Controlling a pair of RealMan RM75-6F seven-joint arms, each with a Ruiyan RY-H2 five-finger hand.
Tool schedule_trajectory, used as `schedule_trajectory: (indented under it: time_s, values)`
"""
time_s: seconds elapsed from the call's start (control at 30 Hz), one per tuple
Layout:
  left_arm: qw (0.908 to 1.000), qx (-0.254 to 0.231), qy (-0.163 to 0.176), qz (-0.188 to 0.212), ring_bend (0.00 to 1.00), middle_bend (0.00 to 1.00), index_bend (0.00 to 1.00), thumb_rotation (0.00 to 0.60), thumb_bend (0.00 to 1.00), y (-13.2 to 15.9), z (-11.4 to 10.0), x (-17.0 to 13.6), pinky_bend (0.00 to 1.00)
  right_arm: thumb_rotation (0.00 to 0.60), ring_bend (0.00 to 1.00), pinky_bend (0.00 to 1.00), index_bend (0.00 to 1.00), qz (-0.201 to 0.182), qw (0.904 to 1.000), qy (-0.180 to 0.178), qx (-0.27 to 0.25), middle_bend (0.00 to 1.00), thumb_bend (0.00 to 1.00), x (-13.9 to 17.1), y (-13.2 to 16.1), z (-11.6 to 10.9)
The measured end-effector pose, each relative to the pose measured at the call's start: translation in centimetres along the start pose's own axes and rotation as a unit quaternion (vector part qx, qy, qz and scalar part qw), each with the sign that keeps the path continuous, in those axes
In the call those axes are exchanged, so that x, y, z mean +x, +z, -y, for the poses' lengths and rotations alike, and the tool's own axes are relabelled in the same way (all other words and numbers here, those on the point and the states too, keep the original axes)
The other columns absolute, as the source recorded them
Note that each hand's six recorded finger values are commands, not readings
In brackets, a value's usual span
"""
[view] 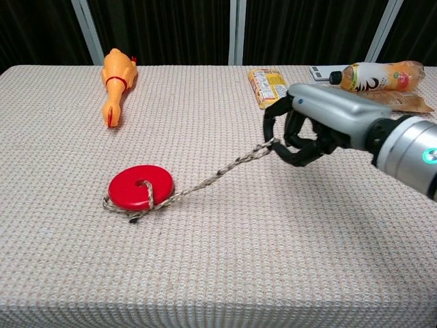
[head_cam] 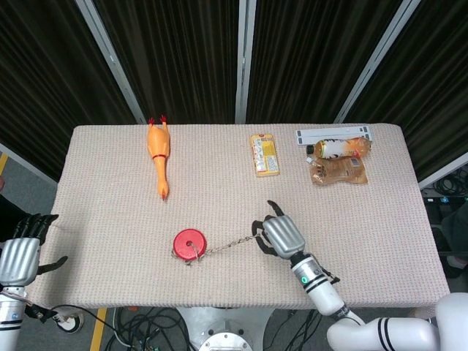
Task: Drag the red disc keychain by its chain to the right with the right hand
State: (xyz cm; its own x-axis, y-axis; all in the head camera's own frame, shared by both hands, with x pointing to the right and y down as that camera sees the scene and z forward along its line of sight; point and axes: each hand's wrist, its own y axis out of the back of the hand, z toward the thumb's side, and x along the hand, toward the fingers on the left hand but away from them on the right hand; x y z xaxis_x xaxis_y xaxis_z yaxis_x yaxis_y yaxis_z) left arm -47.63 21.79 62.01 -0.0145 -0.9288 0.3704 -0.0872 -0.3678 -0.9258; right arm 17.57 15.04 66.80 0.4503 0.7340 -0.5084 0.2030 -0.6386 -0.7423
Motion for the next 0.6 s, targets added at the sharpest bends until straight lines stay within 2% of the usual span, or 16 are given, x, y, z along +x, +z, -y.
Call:
schedule_trajectory:
  time_s: [0.3, 0.5, 0.6]
  values:
    - [1.0000, 0.004, -0.003, 0.006, 0.10, 0.17, 0.17, 0.600, 0.02, 0.6, 0.1, 0.1, 0.14, 0.600, 0.46, 0.00, 0.99, 0.079, 0.9958, -0.047, -0.004, 0.95, 0.66, 5.6, -7.3, -3.7]
    - [0.9999, 0.008, -0.006, 0.010, 0.10, 0.17, 0.17, 0.600, 0.02, 1.1, 0.3, 0.3, 0.14, 0.600, 0.46, 0.00, 1.00, 0.153, 0.9853, -0.074, -0.016, 0.95, 0.66, 9.7, -13.2, -5.4]
    - [0.9999, 0.010, -0.007, 0.012, 0.10, 0.17, 0.17, 0.600, 0.02, 1.3, 0.3, 0.3, 0.14, 0.600, 0.46, 0.00, 1.00, 0.193, 0.9768, -0.090, -0.026, 0.95, 0.66, 11.8, -16.1, -6.1]
